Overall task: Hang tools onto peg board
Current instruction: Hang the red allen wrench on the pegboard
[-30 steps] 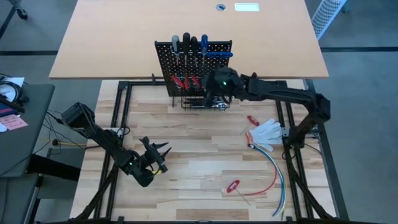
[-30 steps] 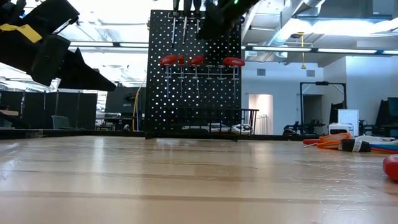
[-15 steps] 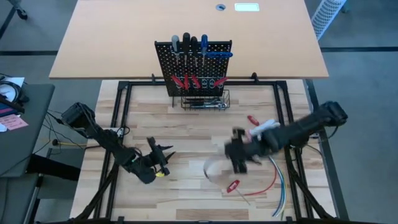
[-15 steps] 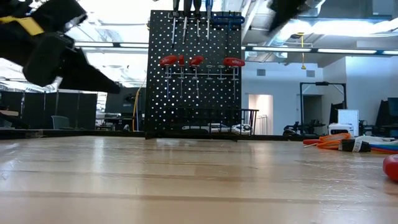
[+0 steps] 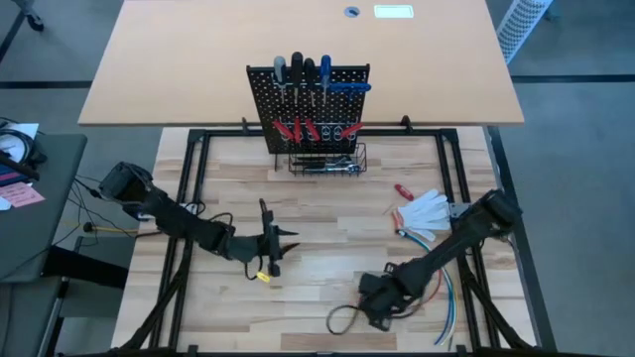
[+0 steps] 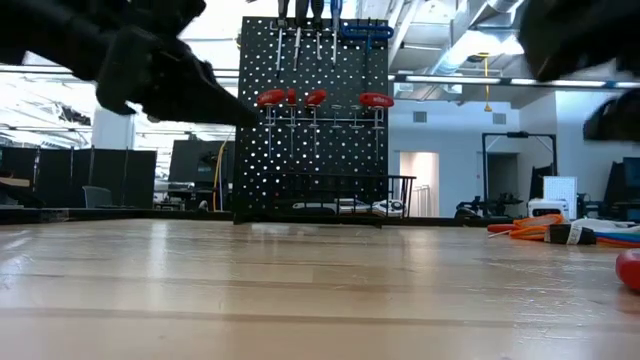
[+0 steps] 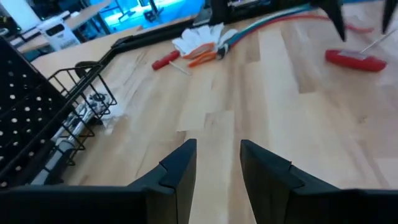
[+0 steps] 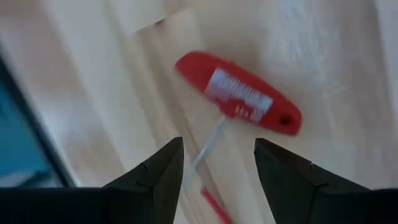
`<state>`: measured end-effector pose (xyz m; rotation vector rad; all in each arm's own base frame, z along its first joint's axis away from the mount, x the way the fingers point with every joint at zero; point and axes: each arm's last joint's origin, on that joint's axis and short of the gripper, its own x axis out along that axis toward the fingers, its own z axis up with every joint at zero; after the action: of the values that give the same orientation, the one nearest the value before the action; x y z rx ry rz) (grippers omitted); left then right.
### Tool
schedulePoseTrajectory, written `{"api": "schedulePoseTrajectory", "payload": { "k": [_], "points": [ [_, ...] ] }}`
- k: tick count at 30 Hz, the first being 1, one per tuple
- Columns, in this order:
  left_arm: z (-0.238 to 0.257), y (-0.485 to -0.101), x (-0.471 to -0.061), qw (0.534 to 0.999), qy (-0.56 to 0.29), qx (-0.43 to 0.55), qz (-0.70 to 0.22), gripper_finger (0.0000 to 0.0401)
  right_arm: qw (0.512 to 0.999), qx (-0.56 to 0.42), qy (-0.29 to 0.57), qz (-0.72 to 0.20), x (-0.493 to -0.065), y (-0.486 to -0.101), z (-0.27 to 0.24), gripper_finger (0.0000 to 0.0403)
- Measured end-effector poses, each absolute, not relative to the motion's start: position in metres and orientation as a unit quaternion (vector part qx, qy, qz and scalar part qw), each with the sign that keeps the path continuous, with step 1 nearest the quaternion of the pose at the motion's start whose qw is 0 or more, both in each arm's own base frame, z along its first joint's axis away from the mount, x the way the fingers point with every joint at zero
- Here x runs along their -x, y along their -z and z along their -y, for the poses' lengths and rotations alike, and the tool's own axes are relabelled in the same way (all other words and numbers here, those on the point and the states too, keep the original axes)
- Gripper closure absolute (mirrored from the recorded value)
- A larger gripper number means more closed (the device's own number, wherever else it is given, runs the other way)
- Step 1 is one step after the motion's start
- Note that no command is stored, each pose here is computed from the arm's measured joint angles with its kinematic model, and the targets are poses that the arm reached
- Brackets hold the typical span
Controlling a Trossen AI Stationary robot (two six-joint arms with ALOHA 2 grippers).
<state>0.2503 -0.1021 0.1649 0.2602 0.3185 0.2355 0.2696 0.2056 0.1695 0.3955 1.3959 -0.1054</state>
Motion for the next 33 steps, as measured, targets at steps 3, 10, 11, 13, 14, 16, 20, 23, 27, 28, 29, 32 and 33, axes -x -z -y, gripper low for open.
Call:
{"api": "schedulePoseTrajectory", "payload": {
  "k": [3, 10, 11, 13, 14, 16, 20, 23, 27, 28, 29, 32, 33],
  "points": [
    [0.091, -0.164, -0.255, 0.971, -0.106, -0.138, -0.166, 0.0284, 0.705, -0.23, 0.077, -0.666, -0.287, -0.151, -0.205, 0.02],
    [0.073, -0.167, -0.265, 0.977, -0.044, -0.14, -0.156, 0.0284, 0.655, -0.236, 0.132, -0.705, -0.308, -0.13, -0.202, 0.0259],
    [0.072, -0.167, -0.266, 0.977, -0.04, -0.142, -0.157, 0.0284, 0.656, -0.23, 0.144, -0.704, -0.309, -0.13, -0.201, 0.0278],
    [0.071, -0.167, -0.266, 0.975, -0.035, -0.149, -0.158, 0.0284, 0.665, -0.22, 0.168, -0.693, -0.309, -0.129, -0.199, 0.0323],
    [0.07, -0.167, -0.266, 0.975, -0.034, -0.153, -0.158, 0.0284, 0.674, -0.213, 0.175, -0.685, -0.309, -0.129, -0.199, 0.0348],
    [0.069, -0.167, -0.267, 0.974, -0.036, -0.159, -0.157, 0.0284, 0.692, -0.193, 0.177, -0.673, -0.309, -0.131, -0.198, 0.0386],
    [0.07, -0.168, -0.267, 0.976, -0.018, -0.157, -0.153, 0.0284, 0.741, -0.143, 0.17, -0.634, -0.313, -0.14, -0.192, 0.0394],
    [0.072, -0.168, -0.267, 0.977, 0.009, -0.153, -0.151, 0.0284, 0.817, -0.084, 0.169, -0.545, -0.319, -0.15, -0.182, 0.04],
    [0.075, -0.166, -0.266, 0.976, 0.013, -0.147, -0.158, 0.0284, 0.896, -0.081, 0.089, -0.427, -0.314, -0.171, -0.177, 0.0401],
    [0.076, -0.166, -0.265, 0.977, 0.017, -0.146, -0.157, 0.0284, 0.908, -0.085, 0.064, -0.406, -0.311, -0.173, -0.175, 0.0401],
    [0.079, -0.166, -0.265, 0.977, 0.027, -0.147, -0.155, 0.0284, 0.915, -0.085, 0.04, -0.392, -0.306, -0.173, -0.172, 0.0402],
    [0.091, -0.167, -0.261, 0.973, 0.063, -0.164, -0.147, 0.0284, 0.938, -0.087, -0.014, -0.335, -0.299, -0.17, -0.155, 0.0402],
    [0.094, -0.168, -0.26, 0.973, 0.07, -0.168, -0.141, 0.0284, 0.946, -0.091, -0.029, -0.309, -0.298, -0.171, -0.149, 0.0402]
  ]
}}
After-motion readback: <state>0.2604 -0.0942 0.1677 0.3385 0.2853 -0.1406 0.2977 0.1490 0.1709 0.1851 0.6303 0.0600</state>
